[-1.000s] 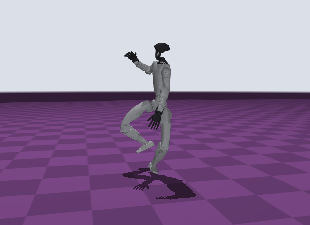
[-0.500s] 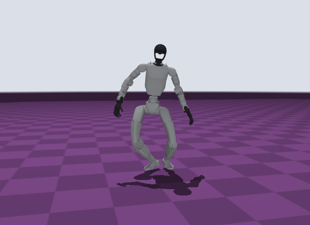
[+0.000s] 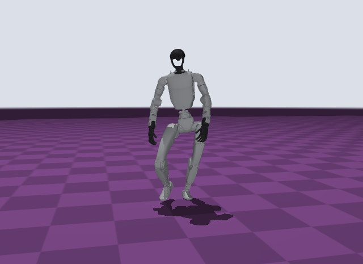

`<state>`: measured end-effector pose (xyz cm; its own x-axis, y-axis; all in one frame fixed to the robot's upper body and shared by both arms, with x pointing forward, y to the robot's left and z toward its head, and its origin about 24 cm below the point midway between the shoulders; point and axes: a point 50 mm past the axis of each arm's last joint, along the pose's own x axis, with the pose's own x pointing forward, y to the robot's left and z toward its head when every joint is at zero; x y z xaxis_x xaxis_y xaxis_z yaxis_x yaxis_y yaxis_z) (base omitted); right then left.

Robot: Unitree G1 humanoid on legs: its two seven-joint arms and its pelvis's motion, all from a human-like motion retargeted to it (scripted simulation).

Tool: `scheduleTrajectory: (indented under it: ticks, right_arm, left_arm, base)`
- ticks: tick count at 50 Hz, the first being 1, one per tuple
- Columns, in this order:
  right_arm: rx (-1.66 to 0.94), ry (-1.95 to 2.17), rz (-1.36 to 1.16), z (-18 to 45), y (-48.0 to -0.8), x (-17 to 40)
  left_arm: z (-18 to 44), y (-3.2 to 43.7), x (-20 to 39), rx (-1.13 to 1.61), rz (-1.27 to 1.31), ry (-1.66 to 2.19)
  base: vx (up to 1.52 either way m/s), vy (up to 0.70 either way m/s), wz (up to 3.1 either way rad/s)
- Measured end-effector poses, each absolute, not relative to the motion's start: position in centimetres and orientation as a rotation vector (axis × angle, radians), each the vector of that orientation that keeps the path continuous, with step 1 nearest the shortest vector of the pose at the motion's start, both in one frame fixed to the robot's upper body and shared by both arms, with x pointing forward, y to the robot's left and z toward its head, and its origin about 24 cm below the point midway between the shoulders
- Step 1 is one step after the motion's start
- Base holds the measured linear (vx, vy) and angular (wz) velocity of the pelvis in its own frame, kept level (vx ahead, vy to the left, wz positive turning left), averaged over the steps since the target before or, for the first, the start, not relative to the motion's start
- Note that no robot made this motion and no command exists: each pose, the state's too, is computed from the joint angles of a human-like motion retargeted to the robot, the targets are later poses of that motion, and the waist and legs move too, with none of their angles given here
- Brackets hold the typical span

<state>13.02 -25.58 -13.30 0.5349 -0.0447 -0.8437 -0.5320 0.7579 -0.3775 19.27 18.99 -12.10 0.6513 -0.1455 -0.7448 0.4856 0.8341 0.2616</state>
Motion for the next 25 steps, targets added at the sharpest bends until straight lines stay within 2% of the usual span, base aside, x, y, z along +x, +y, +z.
scheduleTrajectory:
  ticks: [7,15,20,25]
  right_arm:
    - [-0.746,1.016,0.448,-13.9,-24.7,12.9]
    - [-0.733,1.124,0.543,-15.2,-23.5,10.5]
    - [-0.691,1.137,0.459,-15.2,-24.1,10.4]
    - [-0.649,1.044,0.295,-14.0,-25.3,13.0]
  left_arm:
    - [-10.1,15.6,22.5,0.509,-0.521,0.640]
    - [-10.1,13.4,22.0,0.473,-0.633,0.614]
    - [-11.7,16.1,19.5,0.452,-0.556,0.730]
    - [-13.7,21.0,15.4,0.481,-0.412,0.929]
  base:
    - [-0.01,0.03,-0.19]
    - [-0.03,0.01,-0.21]
    - [-0.15,0.03,-0.30]
    - [-0.33,0.02,-0.30]
